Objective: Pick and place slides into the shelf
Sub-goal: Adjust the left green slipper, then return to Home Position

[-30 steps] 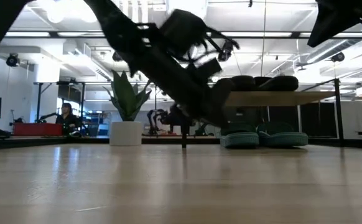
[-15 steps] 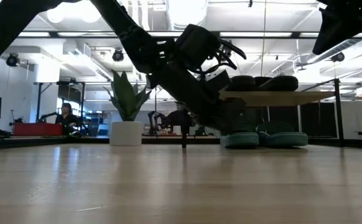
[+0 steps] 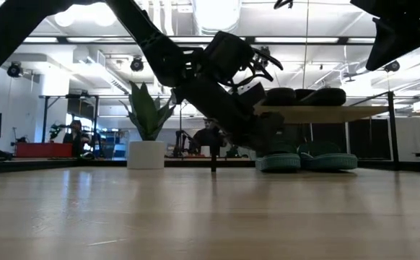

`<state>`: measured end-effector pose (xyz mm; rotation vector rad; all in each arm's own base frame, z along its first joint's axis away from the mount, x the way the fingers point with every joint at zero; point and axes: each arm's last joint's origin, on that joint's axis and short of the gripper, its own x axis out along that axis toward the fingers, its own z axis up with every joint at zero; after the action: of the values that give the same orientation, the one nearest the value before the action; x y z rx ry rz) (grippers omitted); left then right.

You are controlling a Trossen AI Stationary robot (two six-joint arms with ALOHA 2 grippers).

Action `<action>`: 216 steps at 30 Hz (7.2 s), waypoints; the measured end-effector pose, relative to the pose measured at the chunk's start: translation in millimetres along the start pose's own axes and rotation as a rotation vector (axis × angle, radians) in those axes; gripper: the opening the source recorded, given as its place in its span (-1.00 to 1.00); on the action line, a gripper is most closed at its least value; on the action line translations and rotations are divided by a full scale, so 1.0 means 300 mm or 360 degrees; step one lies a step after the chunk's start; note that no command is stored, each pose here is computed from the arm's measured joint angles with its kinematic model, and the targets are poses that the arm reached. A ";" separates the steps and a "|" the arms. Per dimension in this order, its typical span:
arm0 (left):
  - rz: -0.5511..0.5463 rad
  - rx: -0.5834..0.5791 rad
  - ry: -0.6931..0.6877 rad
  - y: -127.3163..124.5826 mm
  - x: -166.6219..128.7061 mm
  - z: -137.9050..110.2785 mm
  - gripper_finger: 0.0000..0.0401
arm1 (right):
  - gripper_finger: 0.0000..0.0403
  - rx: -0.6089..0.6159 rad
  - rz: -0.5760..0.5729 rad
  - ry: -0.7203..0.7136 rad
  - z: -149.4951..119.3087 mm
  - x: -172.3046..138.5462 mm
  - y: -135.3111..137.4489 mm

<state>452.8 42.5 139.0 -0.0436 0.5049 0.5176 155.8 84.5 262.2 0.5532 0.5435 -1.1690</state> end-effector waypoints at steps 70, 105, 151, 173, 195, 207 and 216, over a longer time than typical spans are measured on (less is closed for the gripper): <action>-0.1106 -0.0748 -0.0524 0.122 -0.666 0.269 -1.00 | -0.96 -0.0028 0.1510 -0.0210 0.151 0.056 -0.107; -0.1318 -0.0655 -0.0739 0.283 -0.840 0.162 -1.00 | -0.96 -0.0243 0.1131 -0.0026 0.350 -0.054 -0.310; -0.1022 -0.0834 -0.0884 0.460 -0.976 -0.387 -1.00 | -0.96 -0.0332 0.2248 -0.0441 0.109 0.096 -0.380; -0.1022 -0.0826 -0.0836 0.462 -0.977 -0.400 -1.00 | -0.96 -0.0255 0.2200 -0.0319 -0.088 0.294 -0.296; -0.0956 -0.0638 -0.0887 0.461 -0.974 -0.402 -1.00 | -0.96 -0.0285 0.2176 -0.0351 -0.057 0.350 -0.308; -0.0945 -0.0618 -0.0856 0.459 -0.968 -0.406 -1.00 | -0.96 -0.0276 0.2107 -0.0197 -0.070 0.371 -0.295; -0.0945 -0.0619 -0.0855 0.459 -0.968 -0.406 -1.00 | -0.96 -0.0281 0.2097 -0.0182 -0.072 0.374 -0.293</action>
<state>113.5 7.9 181.1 -0.4036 -0.1485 0.0242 103.3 -4.9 162.2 0.5300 0.0900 0.1038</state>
